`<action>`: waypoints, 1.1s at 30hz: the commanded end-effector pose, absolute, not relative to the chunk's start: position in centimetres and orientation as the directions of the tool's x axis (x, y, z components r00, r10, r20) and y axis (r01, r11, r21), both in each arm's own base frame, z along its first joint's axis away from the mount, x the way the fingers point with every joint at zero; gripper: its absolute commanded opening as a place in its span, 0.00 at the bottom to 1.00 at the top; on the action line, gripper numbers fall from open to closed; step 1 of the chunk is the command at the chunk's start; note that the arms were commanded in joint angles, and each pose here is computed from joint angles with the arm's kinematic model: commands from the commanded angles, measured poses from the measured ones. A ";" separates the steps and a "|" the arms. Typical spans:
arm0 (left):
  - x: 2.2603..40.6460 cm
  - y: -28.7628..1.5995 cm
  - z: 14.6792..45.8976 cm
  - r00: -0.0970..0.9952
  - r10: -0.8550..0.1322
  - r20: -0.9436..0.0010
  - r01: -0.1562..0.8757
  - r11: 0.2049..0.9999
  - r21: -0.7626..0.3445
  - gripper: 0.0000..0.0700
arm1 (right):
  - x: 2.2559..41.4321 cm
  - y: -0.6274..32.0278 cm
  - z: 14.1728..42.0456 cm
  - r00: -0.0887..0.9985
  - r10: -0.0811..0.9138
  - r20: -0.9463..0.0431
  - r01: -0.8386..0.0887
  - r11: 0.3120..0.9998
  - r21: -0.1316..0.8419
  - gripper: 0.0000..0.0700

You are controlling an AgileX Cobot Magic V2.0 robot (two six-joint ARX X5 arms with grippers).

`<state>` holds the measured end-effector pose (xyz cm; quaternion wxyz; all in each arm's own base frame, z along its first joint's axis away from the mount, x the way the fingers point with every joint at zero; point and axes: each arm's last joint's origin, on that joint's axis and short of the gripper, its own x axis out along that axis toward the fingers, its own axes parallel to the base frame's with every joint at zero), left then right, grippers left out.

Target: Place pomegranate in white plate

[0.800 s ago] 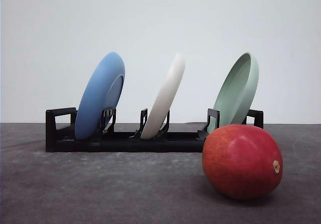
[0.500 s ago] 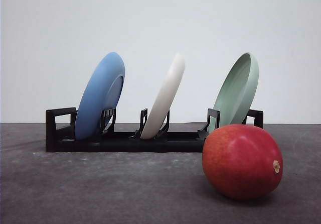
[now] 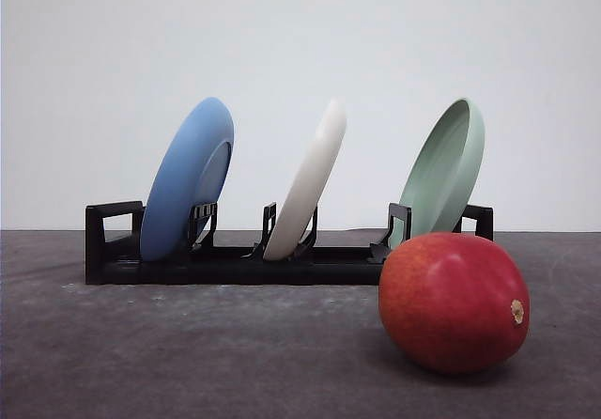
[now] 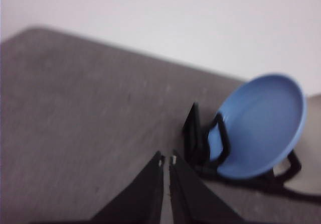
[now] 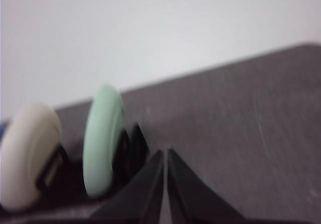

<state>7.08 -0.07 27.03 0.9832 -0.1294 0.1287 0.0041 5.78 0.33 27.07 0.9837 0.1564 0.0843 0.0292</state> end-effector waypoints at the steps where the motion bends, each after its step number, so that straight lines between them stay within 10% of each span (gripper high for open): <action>1: 7.1 -0.1 27.9 0.956 -0.042 -0.291 -0.036 0.965 -0.258 0.00 | 5.9 0.4 27.5 0.974 0.114 -0.194 -0.060 0.964 0.261 0.01; 12: 9.7 -0.7 30.5 0.801 -0.235 -0.551 0.112 0.962 -0.248 0.00 | 8.6 1.1 27.1 0.860 0.311 -0.405 -0.222 0.942 0.252 0.01; 31: 11.6 -4.5 30.7 0.658 -0.462 -0.594 0.547 0.836 -0.045 0.01 | 9.2 3.3 27.1 0.767 0.489 -0.415 -0.471 0.869 0.153 0.01; 33: 11.6 -4.5 30.8 0.667 -0.466 -0.581 0.549 0.835 -0.041 0.17 | 9.2 3.3 27.2 0.770 0.490 -0.409 -0.472 0.869 0.151 0.07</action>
